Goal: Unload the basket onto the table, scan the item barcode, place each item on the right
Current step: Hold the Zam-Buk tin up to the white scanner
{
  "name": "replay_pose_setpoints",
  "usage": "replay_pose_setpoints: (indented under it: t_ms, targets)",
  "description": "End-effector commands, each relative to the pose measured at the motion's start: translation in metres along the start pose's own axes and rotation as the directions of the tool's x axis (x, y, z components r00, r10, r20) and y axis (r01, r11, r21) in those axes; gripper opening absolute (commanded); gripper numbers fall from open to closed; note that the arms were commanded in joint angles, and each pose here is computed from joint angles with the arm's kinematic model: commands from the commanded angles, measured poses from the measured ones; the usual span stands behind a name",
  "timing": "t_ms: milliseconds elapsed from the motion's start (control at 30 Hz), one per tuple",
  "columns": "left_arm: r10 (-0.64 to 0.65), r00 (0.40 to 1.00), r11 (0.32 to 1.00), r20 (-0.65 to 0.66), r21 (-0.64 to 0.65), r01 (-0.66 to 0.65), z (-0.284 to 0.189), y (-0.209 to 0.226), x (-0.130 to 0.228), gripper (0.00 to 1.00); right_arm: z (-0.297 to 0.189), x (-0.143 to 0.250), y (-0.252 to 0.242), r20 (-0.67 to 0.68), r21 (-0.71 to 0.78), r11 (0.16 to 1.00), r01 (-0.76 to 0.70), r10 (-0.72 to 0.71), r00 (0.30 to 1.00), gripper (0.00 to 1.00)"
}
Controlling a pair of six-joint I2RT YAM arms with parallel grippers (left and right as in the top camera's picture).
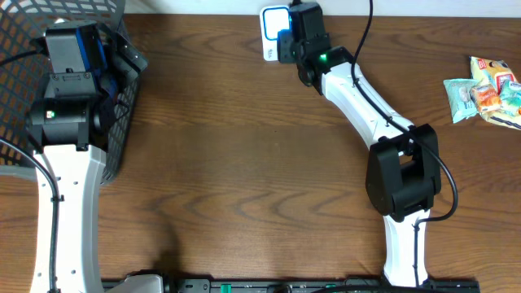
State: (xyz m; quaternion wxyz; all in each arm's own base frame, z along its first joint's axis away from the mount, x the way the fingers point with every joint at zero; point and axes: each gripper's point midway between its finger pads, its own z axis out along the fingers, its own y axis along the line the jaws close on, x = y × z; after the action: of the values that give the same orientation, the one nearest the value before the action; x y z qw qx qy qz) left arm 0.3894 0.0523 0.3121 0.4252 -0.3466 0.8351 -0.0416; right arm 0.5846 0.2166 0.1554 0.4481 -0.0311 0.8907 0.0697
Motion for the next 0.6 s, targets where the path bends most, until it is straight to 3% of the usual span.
replay_pose_setpoints:
  t_ms: [0, 100, 333, 567]
  targets:
    - [-0.015, 1.0, 1.0, 0.006, -0.002, 0.015, -0.002, 0.002, -0.002, 0.98, -0.006, -0.034, -0.005, 0.11, 0.026, 0.999, 0.038, -0.04, 0.993, 0.55]
    - [-0.015, 1.0, 1.0, 0.006, -0.002, 0.015, -0.002, 0.002, -0.002, 0.98, -0.006, -0.059, 0.001, 0.222, 0.001, 1.0, 0.018, -0.018, 0.975, 0.42]
    - [-0.015, 1.0, 1.0, 0.006, -0.002, 0.015, -0.002, 0.002, -0.002, 0.98, -0.005, -0.091, 0.008, 0.377, -0.03, 1.0, 0.011, 0.001, 0.926, 0.4]
    - [-0.015, 1.0, 1.0, 0.006, -0.002, 0.015, -0.002, 0.002, -0.002, 0.97, 0.019, -0.095, 0.017, 0.428, -0.032, 0.999, 0.036, -0.019, 0.904, 0.42]
